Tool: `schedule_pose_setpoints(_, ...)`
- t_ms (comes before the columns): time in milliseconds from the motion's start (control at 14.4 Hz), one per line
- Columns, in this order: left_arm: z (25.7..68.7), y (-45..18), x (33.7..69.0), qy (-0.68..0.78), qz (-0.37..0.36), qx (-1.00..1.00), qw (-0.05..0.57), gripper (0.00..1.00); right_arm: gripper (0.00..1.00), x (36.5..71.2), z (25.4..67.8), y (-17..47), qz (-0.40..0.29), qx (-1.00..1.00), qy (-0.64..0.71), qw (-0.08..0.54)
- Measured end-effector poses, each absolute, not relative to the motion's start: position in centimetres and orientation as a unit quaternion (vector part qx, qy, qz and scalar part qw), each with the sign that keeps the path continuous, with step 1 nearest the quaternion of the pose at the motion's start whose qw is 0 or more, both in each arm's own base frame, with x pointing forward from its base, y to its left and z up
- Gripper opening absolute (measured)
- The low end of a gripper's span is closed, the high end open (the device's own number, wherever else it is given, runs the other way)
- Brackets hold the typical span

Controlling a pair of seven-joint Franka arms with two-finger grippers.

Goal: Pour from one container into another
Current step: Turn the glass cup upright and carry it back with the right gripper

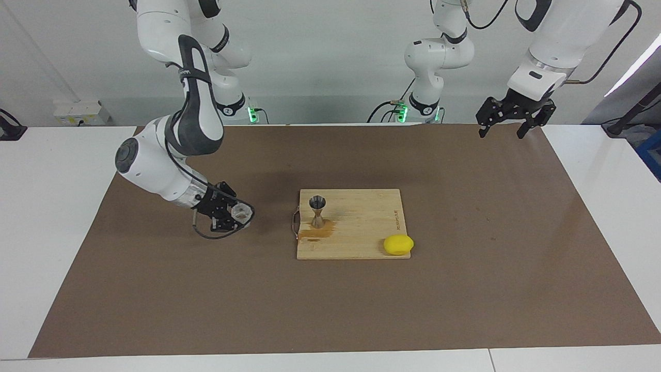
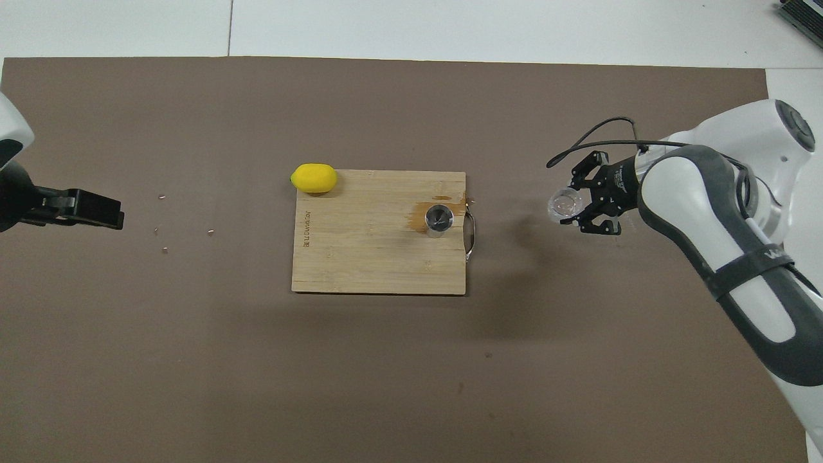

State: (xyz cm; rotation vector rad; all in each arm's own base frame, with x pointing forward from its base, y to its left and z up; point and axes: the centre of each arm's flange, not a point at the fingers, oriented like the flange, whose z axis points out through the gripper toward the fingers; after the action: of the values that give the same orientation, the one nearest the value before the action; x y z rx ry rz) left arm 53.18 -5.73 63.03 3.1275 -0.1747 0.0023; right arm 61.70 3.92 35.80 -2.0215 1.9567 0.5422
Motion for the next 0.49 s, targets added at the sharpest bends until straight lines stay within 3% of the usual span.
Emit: schedule_pose_setpoints(487,63.0,-5.7,53.2,-0.056,0.001,0.998,0.005,1.00,0.51,58.7,31.8,-5.2,0.201,-0.717,0.647,0.164)
